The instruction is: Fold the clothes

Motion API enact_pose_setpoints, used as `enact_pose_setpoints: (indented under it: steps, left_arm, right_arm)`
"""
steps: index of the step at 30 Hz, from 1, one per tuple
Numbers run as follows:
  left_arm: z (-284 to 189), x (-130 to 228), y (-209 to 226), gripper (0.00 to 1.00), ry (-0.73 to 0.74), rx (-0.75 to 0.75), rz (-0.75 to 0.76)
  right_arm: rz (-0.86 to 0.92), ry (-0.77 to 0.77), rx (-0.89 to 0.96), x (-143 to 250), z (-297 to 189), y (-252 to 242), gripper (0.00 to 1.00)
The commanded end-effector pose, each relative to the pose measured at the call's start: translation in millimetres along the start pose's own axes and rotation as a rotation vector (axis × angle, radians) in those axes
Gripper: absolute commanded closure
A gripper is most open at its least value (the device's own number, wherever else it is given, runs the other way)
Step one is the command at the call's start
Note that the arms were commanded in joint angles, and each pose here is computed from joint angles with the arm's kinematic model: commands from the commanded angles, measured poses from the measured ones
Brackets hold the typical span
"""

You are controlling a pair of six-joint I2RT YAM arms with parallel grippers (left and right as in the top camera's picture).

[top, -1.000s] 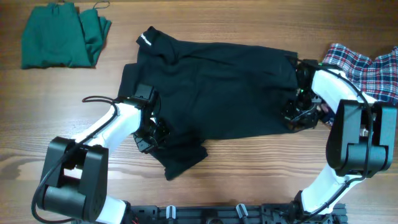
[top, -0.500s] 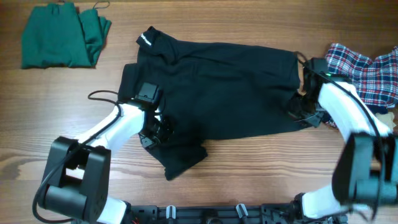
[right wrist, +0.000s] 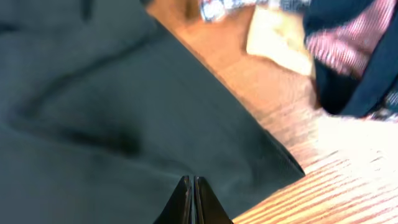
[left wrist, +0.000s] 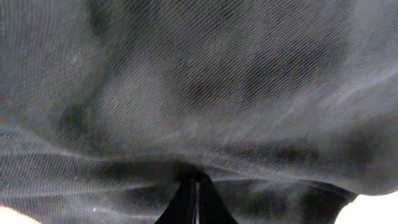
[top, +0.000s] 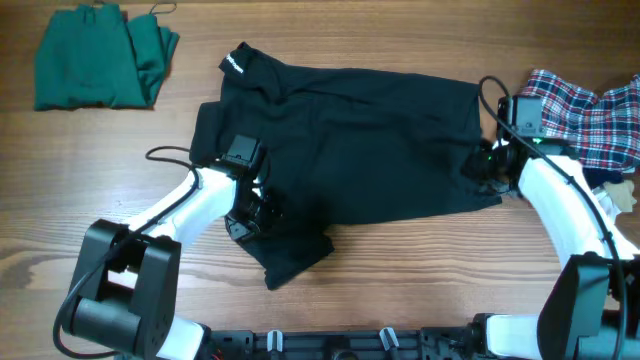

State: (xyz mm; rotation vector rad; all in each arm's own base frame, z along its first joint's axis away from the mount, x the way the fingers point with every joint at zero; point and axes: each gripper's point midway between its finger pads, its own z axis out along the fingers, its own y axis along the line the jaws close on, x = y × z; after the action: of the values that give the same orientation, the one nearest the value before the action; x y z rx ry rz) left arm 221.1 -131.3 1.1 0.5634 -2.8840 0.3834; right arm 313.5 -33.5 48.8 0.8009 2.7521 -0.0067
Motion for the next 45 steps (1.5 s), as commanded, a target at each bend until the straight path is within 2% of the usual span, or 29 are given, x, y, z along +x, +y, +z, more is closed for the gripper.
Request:
enact_pose_setpoints:
  steps: [1, 18, 24, 32, 39, 43, 45]
  left_arm:
    - [1.0, 5.8, 0.6, 0.96, 0.032, -0.008, -0.030]
    - [17.4, 40.5, 4.7, 0.96, 0.109, -0.059, 0.004]
    - [32.5, 75.0, 36.0, 0.96, 0.203, -0.144, -0.031]
    - [28.7, 95.7, 54.7, 0.96, 0.280, -0.211, -0.069]
    - [24.7, 103.1, 62.0, 0.96, 0.308, -0.247, -0.089]
    - [17.7, 102.8, 82.2, 0.96, 0.275, -0.362, -0.139]
    - [13.8, 101.6, 79.3, 0.96, 0.266, -0.352, -0.137]
  right_arm:
    - [-0.006, 0.044, 0.044, 18.4, 18.1, -13.0, 0.96]
    - [-0.011, 0.177, 0.105, 42.6, 59.4, -21.6, 0.96]
    - [0.007, 0.241, 0.142, 58.1, 55.5, -29.9, 0.96]
    - [0.129, 0.377, 0.230, 92.0, 41.6, -45.4, 0.96]
    - [0.316, 0.471, 0.346, 119.2, 24.6, -58.8, 0.96]
    - [0.391, 0.434, 0.400, 117.3, 18.4, -65.8, 0.96]
    - [0.411, 0.384, 0.403, 109.6, 13.6, -67.7, 0.96]
